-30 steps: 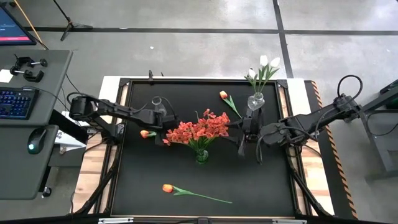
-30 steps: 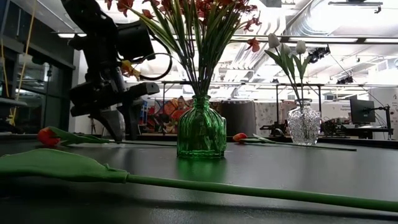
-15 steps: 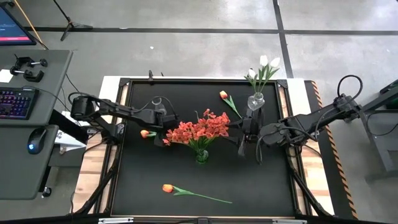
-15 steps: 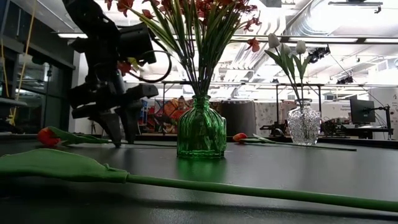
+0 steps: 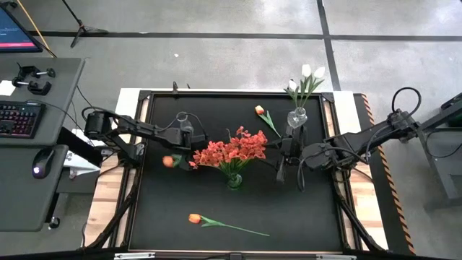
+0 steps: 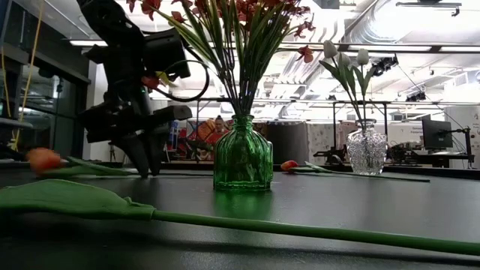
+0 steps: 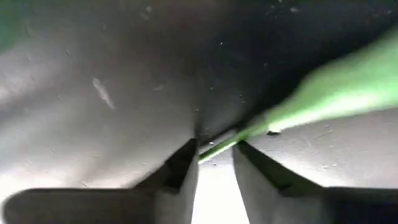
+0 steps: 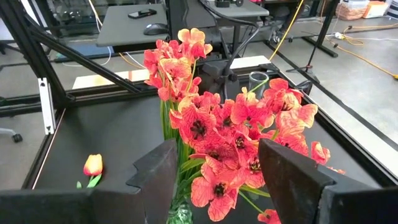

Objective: Sort flowers into vase by color
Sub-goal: Put the middle left light orange flower into the left transparent vase

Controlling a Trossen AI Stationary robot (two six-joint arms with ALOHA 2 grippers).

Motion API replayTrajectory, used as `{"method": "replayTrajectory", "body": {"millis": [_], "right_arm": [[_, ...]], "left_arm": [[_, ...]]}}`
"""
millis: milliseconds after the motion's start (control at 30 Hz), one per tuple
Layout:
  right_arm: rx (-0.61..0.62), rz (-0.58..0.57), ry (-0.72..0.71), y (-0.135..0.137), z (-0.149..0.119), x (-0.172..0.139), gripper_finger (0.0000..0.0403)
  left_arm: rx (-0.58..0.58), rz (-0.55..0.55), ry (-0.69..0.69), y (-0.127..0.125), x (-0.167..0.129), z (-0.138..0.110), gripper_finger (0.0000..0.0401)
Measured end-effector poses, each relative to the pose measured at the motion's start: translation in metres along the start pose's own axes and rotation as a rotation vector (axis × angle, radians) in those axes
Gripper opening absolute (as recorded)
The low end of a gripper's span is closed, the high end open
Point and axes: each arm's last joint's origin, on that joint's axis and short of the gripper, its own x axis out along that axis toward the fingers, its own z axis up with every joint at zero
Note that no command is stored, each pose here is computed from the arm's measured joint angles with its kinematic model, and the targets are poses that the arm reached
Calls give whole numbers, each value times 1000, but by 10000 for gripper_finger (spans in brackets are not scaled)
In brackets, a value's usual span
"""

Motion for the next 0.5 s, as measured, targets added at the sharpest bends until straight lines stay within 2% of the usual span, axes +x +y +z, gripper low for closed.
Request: {"method": "replayTrajectory", "body": {"millis": [100,167,333,500], "right_arm": [[1,0,-1,0,0,0,216],[3,2,-9,0,1,0,216],[10,14,-64,1,7,-2,216],[59,22,-149,-6,19,-14,216]], "left_arm": [[-58,-26,18,-1,0,1,31],[-113,-33,21,-1,0,2,9],[-286,-3,34,4,-9,-3,3],[-584,154,39,10,-44,-16,1]]}}
